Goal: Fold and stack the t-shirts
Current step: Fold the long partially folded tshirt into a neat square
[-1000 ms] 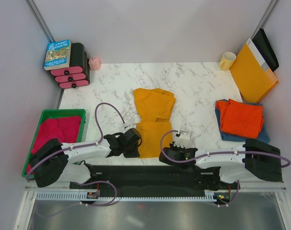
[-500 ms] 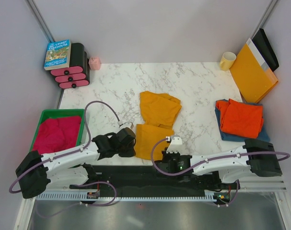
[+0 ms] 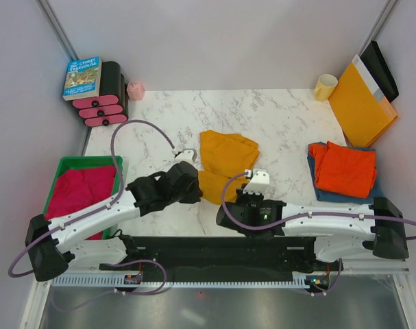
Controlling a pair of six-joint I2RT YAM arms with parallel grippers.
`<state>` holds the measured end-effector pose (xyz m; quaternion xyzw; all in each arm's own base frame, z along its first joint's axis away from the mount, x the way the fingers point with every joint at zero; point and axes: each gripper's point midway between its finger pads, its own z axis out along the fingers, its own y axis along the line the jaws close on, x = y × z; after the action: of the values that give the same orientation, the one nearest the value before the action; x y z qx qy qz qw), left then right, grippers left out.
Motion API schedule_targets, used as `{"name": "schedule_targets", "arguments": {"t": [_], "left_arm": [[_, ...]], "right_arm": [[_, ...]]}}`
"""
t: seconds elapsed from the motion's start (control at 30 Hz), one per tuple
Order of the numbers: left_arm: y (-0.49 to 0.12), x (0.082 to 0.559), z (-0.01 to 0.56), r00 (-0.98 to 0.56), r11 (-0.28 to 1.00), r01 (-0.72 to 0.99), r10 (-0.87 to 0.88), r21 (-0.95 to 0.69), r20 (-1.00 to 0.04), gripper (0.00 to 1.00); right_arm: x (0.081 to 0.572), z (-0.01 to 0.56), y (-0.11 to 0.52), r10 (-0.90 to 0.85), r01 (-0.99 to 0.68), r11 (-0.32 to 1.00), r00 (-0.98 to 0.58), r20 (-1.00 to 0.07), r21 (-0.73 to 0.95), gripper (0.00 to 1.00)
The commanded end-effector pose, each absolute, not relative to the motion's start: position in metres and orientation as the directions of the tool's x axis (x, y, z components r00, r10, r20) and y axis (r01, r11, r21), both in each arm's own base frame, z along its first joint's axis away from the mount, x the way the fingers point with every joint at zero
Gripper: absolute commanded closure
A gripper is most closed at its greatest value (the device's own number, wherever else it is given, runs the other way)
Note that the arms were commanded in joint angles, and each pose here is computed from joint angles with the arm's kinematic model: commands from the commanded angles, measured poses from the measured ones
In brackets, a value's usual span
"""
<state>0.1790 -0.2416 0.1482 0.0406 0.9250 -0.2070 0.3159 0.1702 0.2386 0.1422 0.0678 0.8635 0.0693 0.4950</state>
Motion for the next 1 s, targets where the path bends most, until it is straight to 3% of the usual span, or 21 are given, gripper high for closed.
{"name": "schedule_targets", "arguments": {"t": [0.0, 0.43, 0.67, 0.97], "left_arm": [[-0.253, 0.209, 0.179, -0.714, 0.925, 0.249, -0.025, -0.287, -0.699, 0.98], [-0.266, 0.321, 0.21, -0.638, 0.959, 0.186, -0.048, -0.215, -0.768, 0.98], [-0.255, 0.393, 0.214, -0.625, 0.973, 0.123, -0.077, -0.195, -0.776, 0.98], [-0.271, 0.444, 0.194, -0.65, 0.972, 0.11, -0.087, -0.207, -0.755, 0.98]], "right_arm": [[0.207, 0.186, 0.222, 0.169, 0.091, 0.985, -0.404, -0.899, 0.144, 1.0], [0.357, 0.212, 0.189, 0.183, 0.231, 0.968, -0.384, -0.905, 0.098, 1.0], [0.407, 0.201, 0.191, 0.19, 0.248, 0.964, -0.397, -0.898, 0.095, 1.0], [0.465, 0.177, 0.192, 0.2, 0.265, 0.96, -0.423, -0.884, 0.09, 1.0]]}}
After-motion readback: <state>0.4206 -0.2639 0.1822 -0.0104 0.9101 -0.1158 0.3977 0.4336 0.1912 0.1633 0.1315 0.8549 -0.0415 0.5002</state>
